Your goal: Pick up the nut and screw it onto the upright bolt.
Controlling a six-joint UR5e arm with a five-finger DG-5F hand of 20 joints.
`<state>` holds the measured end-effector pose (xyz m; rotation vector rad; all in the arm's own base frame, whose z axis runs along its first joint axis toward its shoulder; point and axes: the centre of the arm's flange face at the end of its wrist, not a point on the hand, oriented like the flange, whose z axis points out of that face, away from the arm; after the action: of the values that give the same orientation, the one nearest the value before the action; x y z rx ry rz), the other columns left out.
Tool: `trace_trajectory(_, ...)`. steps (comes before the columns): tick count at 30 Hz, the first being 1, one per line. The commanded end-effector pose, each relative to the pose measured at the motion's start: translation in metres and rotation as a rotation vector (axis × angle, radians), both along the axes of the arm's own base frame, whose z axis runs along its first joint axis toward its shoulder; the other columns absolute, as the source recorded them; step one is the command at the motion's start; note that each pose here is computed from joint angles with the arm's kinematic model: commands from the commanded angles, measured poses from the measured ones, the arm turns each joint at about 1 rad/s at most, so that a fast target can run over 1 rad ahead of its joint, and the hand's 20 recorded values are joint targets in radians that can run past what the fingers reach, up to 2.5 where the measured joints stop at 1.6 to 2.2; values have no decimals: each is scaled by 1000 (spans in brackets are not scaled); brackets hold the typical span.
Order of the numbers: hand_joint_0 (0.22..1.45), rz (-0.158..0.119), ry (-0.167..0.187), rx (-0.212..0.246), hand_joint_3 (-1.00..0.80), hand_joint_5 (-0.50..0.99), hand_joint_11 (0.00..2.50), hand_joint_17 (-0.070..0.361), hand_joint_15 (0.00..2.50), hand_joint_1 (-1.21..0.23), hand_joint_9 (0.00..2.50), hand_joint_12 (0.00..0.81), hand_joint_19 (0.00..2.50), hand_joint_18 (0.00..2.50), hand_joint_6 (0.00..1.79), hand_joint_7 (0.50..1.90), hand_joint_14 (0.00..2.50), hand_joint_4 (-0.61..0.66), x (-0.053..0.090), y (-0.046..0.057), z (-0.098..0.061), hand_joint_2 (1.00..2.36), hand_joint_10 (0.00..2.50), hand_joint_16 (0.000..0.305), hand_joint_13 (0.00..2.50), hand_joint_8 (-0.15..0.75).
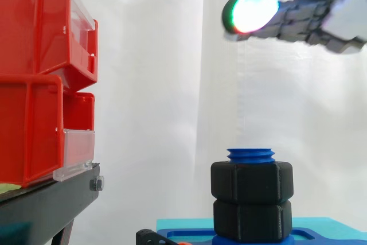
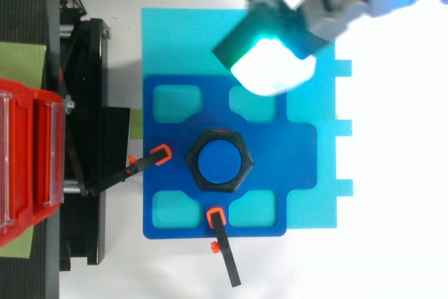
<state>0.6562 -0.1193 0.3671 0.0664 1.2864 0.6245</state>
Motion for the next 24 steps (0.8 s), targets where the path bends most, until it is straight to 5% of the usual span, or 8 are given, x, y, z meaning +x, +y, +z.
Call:
trace_trajectory(1,424,-234,97,71,-500,-252,0,131,0,-230,324,346,0,14,501,642,0,175,-64,10,-13,1000,0,58,258,248)
trace_trajectory(4,425,-319,139,94,-500,-250,0,131,0,-232,326,346,0,14,501,651,0,178,-69,8,-14,1000,0,58,259,249)
trace_trajectory(5,426,-400,184,111,-500,-249,0,130,0,-236,328,346,0,18,501,654,0,178,-75,2,-17,1000,0,58,260,249)
trace_trajectory(8,433,-535,259,167,-500,-246,0,128,0,-244,330,343,0,23,501,668,0,185,-83,-8,-25,1000,0,57,264,247)
trace_trajectory(10,433,-559,271,190,-500,-244,0,128,0,-246,333,345,0,27,501,674,0,186,-85,-9,-27,1000,0,57,267,249)
trace_trajectory(11,433,-610,282,302,-500,-244,0,128,0,-247,334,344,0,27,502,674,0,187,-89,-9,-29,1000,0,57,267,249)
trace_trajectory(18,435,-658,275,557,-500,-242,0,127,0,-254,337,346,0,29,502,677,0,190,-94,-8,-34,1000,0,57,266,252)
trace_trajectory(24,437,-687,252,665,-500,-241,0,127,0,-258,339,346,0,31,502,680,0,193,-96,-12,-33,1000,0,56,264,252)
